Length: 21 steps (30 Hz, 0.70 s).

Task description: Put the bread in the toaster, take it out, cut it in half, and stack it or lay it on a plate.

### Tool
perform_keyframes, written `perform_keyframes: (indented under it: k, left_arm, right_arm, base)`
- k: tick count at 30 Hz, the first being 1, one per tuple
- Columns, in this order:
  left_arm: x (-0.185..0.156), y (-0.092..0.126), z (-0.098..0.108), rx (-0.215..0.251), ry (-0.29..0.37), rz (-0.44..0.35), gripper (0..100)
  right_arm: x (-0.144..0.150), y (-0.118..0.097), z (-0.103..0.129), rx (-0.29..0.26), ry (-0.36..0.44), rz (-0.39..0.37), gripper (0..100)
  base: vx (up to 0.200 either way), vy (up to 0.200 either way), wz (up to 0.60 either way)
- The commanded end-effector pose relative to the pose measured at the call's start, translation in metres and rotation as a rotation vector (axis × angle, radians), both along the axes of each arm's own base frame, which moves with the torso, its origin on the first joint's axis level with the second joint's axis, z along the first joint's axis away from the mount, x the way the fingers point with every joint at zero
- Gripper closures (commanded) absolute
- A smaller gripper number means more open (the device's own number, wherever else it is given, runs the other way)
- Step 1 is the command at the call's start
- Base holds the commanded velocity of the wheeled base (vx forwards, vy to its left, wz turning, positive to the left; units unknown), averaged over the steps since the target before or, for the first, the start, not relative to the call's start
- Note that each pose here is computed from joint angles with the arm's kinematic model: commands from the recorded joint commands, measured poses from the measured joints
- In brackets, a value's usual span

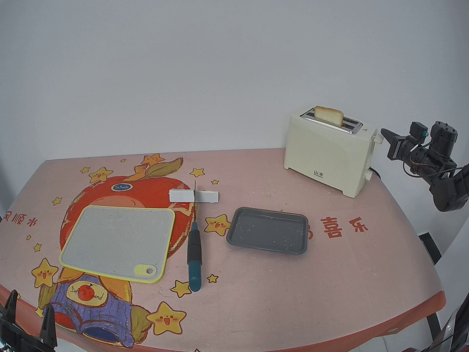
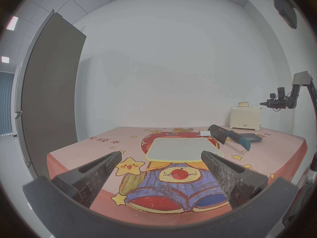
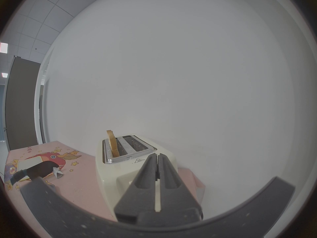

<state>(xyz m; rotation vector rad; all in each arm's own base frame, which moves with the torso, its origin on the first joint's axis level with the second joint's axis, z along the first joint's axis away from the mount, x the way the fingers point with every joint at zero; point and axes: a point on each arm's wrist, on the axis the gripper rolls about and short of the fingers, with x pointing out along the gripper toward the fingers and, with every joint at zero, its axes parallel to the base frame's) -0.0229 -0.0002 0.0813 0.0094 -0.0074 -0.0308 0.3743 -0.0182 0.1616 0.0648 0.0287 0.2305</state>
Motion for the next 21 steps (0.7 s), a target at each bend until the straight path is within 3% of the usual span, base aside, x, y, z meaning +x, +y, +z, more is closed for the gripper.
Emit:
perform_keyframes:
  k: [1,21]
  left_arm:
    - [0.000,0.000,-0.005,0.000,0.001,0.000,0]
    - [0.000,0.000,-0.005,0.000,0.001,0.000,0]
  right_arm:
    - [-0.001,0.002,-0.004,-0.008,0.014,0.005,100]
    - [-0.001,0.004,-0.017,-0.026,0.052,0.011,100]
  base:
    - [0.000,0.000,0.00]
    - [0.000,0.000,0.00]
